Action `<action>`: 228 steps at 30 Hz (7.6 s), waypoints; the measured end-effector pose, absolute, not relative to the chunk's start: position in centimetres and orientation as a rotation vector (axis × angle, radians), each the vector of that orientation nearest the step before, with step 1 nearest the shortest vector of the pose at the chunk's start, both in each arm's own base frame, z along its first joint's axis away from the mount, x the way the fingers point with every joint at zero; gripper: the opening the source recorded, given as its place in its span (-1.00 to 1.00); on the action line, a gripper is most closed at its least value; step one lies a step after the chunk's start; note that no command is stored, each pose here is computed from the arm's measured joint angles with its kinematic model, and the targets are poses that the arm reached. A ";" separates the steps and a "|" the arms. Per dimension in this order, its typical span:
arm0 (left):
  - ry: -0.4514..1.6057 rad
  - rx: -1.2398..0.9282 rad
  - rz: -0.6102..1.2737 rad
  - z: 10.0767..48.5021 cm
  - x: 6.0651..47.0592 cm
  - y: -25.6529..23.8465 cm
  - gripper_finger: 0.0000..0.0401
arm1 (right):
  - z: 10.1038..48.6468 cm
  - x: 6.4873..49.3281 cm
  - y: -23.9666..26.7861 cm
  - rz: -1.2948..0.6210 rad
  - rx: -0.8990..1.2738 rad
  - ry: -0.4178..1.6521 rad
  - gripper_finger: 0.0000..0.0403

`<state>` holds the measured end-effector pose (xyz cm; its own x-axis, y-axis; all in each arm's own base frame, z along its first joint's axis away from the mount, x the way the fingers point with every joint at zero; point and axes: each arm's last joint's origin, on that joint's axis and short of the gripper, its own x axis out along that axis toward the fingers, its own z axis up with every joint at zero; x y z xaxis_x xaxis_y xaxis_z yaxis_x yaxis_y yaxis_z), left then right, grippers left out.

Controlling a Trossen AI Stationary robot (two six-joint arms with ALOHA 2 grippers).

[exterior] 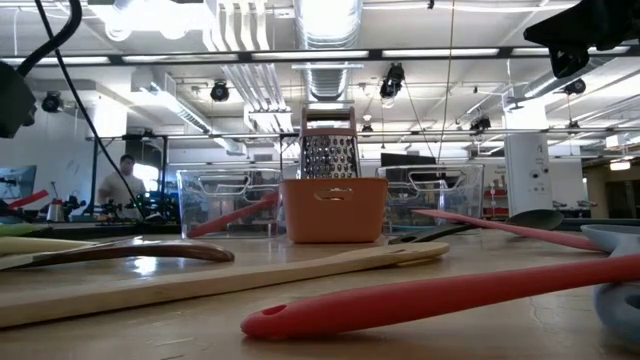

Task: Pick & Place Kitchen Items
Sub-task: Put the green spatula into the right transparent bin

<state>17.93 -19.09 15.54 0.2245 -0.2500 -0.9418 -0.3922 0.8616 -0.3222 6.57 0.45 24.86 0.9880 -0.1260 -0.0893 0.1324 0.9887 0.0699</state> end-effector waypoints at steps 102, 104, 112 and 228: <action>-0.167 -0.070 0.214 30.4 35.9 5.7 -0.83 | 27.2 25.9 3.4 -0.650 -0.047 0.129 -0.10; -0.166 -0.074 0.204 30.4 35.9 5.7 -0.83 | 27.4 26.4 3.4 -0.691 -0.049 0.124 -0.13; -0.174 -0.078 0.181 30.5 35.9 5.6 -0.83 | 27.3 27.7 1.8 -0.687 0.028 0.117 -0.22; -0.031 0.072 0.395 30.0 21.7 4.1 0.21 | 16.1 26.3 -20.1 -0.841 0.751 1.323 -0.91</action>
<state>21.66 4.12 30.01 0.9225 0.3834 0.0443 -0.3856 0.9204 0.0642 26.29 -20.08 16.06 0.0507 -0.0932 -0.9944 0.8608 0.5089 -0.0039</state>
